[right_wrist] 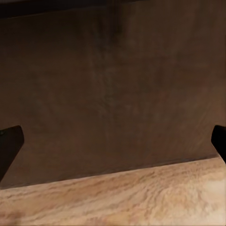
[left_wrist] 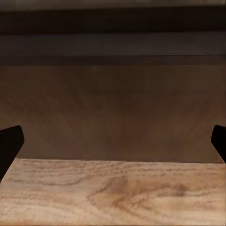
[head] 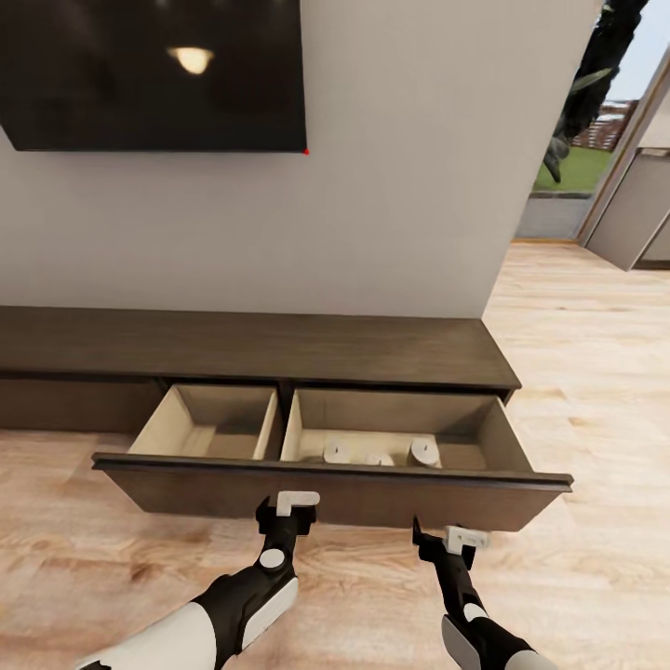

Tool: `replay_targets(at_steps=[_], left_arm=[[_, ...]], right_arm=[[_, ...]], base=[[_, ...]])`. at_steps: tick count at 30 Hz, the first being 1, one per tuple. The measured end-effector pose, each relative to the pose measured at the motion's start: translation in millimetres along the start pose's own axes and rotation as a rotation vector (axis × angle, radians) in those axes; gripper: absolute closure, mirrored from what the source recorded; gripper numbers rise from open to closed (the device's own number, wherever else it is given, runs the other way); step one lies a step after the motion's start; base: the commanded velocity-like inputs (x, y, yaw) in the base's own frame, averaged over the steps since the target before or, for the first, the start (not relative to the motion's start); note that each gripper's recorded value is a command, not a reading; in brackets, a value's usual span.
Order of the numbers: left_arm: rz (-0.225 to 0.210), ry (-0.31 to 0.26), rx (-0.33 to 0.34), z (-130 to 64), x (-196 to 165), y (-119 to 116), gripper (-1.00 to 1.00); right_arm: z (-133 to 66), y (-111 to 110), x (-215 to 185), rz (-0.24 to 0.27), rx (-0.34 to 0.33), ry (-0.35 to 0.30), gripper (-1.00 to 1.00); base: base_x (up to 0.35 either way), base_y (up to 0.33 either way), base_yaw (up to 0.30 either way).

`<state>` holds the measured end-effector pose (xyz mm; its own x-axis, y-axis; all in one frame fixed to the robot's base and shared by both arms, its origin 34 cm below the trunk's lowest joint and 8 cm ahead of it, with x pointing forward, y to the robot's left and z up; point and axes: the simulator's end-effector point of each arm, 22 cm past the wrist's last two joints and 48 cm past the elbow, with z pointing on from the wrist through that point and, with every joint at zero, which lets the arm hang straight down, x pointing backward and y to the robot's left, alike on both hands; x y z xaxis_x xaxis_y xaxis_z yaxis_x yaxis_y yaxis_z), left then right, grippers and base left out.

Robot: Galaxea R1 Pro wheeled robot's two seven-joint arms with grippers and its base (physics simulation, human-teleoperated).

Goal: Place each of the two pumpkins and all three candles from the living room inside a cabinet in the living room (use any cabinet), then make sure every cabinet is closed, and position the cauldron so it is next to a table in the living room.

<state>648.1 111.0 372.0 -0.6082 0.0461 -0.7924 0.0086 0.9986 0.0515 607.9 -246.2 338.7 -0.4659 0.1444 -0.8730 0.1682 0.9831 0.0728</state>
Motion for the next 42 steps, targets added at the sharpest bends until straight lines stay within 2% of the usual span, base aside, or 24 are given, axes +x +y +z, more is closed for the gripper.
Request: replay_targets(at_steps=[26,42], left_arm=[[-0.01,0.009,-0.004,0.0,2.9,1.1,-1.0],[-0.01,0.01,-0.003,-0.1,3.0,1.0,-1.0]], right_arm=[[0.1,-0.8,0.8,0.001,0.003,0.003,-1.0],[-0.1,-1.3,1.3,0.0,0.005,0.005,-1.0]], base=[[0.093,0.0,0.0],[0.188,0.0,0.0]])
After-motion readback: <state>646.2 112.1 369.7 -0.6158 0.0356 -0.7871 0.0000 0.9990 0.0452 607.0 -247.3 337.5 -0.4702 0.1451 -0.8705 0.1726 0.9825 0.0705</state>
